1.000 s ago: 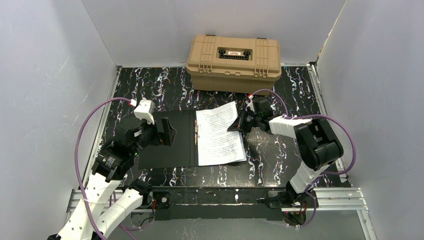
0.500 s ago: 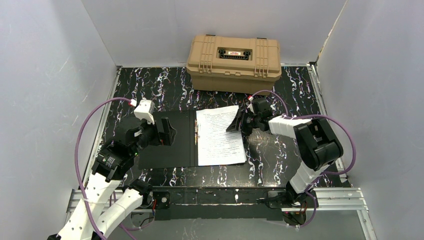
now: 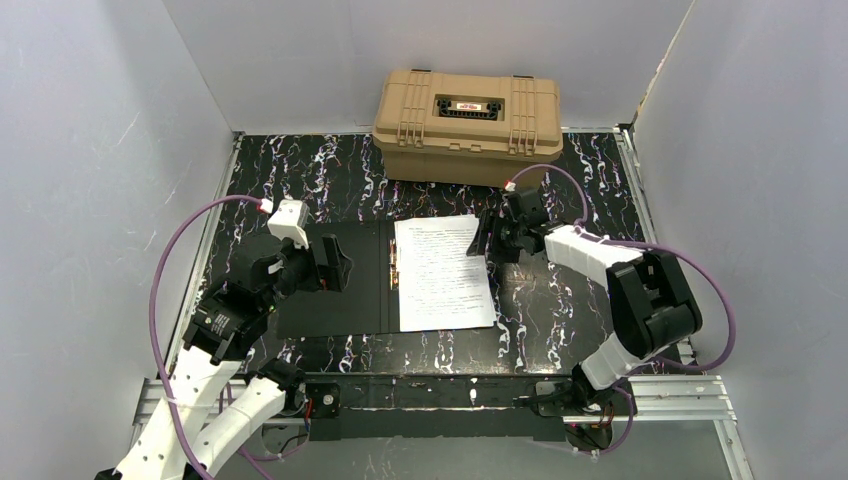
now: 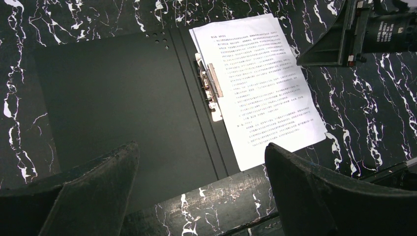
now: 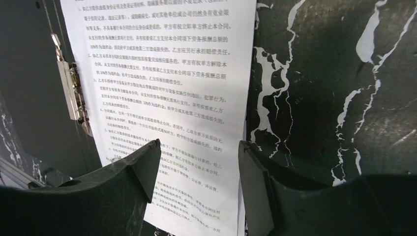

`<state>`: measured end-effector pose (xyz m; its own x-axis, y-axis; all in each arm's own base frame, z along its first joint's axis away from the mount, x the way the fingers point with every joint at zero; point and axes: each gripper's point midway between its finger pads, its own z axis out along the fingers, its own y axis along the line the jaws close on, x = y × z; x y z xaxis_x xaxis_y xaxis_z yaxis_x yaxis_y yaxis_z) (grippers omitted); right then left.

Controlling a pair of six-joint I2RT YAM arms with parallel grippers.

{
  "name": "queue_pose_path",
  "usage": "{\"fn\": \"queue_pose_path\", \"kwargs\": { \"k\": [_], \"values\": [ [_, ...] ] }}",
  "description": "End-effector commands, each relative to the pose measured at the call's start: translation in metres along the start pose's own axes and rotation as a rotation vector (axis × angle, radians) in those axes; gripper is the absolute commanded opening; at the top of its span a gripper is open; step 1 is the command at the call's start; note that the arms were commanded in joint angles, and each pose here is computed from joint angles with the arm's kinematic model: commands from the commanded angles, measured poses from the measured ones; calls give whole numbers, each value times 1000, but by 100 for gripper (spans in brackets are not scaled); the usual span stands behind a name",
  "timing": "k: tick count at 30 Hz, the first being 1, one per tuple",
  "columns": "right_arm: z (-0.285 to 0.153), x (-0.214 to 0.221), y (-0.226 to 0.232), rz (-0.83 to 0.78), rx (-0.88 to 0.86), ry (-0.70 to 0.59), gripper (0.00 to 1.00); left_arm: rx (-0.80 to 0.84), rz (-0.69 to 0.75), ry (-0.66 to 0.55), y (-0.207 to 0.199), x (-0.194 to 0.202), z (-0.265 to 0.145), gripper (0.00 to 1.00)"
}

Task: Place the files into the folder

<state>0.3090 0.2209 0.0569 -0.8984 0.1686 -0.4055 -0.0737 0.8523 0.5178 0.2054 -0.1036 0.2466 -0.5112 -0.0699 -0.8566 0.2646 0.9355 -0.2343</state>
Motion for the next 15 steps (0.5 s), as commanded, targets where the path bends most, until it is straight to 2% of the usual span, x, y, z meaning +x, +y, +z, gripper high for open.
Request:
{"fn": "queue_pose_path", "kwargs": {
  "k": [1,7,15],
  "values": [
    [-22,-28,18,-106,38,-94,68,0,4,1,1,3,0,98],
    [-29,-31,53,-134,-32,-117,68,9,-1,6,0,5,-1,98],
    [-7,-16,98,-164,-98,-92,64,20,-5,12,-2,6,-1,98]
  ]
}}
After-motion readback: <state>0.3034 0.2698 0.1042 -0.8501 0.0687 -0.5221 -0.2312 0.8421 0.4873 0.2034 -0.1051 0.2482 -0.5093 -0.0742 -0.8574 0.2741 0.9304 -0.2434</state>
